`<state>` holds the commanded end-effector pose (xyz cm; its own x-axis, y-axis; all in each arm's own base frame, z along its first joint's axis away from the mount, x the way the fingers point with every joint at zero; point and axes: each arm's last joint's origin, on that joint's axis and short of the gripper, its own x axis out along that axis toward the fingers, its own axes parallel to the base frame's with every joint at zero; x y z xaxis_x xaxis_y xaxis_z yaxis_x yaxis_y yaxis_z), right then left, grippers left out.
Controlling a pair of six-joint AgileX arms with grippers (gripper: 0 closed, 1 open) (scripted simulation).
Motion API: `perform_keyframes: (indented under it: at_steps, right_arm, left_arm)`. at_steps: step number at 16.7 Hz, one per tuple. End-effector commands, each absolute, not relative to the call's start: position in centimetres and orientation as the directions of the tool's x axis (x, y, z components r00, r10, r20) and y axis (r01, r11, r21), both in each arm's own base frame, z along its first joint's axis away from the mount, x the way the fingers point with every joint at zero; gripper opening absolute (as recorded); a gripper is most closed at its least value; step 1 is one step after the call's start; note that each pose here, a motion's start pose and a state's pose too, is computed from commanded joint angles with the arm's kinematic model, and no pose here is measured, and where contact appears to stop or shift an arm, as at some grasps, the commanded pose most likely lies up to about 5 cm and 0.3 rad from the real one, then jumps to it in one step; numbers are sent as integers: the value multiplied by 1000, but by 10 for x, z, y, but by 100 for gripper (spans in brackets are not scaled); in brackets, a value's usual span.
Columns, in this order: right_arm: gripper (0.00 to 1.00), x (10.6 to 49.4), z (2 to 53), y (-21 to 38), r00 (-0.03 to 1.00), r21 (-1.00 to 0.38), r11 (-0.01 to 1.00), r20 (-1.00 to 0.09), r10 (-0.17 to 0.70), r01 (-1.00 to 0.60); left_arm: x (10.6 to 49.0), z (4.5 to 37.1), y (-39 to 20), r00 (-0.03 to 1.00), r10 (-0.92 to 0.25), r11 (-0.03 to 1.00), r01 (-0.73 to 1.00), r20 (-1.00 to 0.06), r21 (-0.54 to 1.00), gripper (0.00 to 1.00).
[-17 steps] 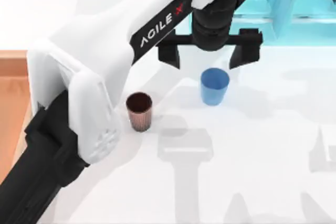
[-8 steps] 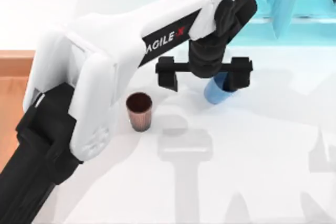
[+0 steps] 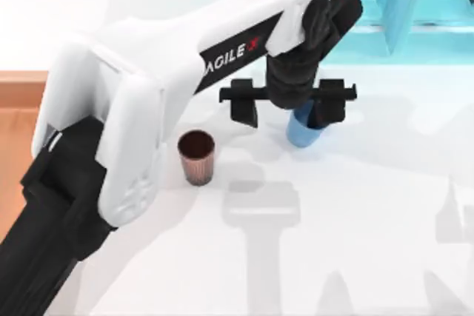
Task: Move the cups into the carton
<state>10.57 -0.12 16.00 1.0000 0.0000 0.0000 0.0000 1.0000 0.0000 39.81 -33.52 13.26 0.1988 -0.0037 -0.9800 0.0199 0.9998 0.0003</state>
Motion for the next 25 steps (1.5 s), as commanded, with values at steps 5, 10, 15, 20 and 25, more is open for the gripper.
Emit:
perform_keyframes:
  at_steps: [5, 10, 15, 20, 25]
  right_arm:
    - [100, 106, 160, -1, 1000, 0, 1000, 0, 0, 0]
    - [100, 106, 160, -1, 1000, 0, 1000, 0, 0, 0]
    - [100, 106, 160, -1, 1000, 0, 1000, 0, 0, 0]
    - [100, 106, 160, -1, 1000, 0, 1000, 0, 0, 0]
    - [100, 106, 160, -1, 1000, 0, 1000, 0, 0, 0]
  left_arm:
    - [398, 133, -335, 199, -4, 1000, 20, -980, 0, 25]
    - [398, 133, -335, 199, -4, 1000, 20, -980, 0, 0]
    - [398, 133, -335, 199, -4, 1000, 20, -980, 0, 0]
    - [399, 146, -325, 196, -4, 1000, 29, -981, 1, 0]
    - [401, 211, -265, 206, -11, 1000, 26, -978, -6, 0]
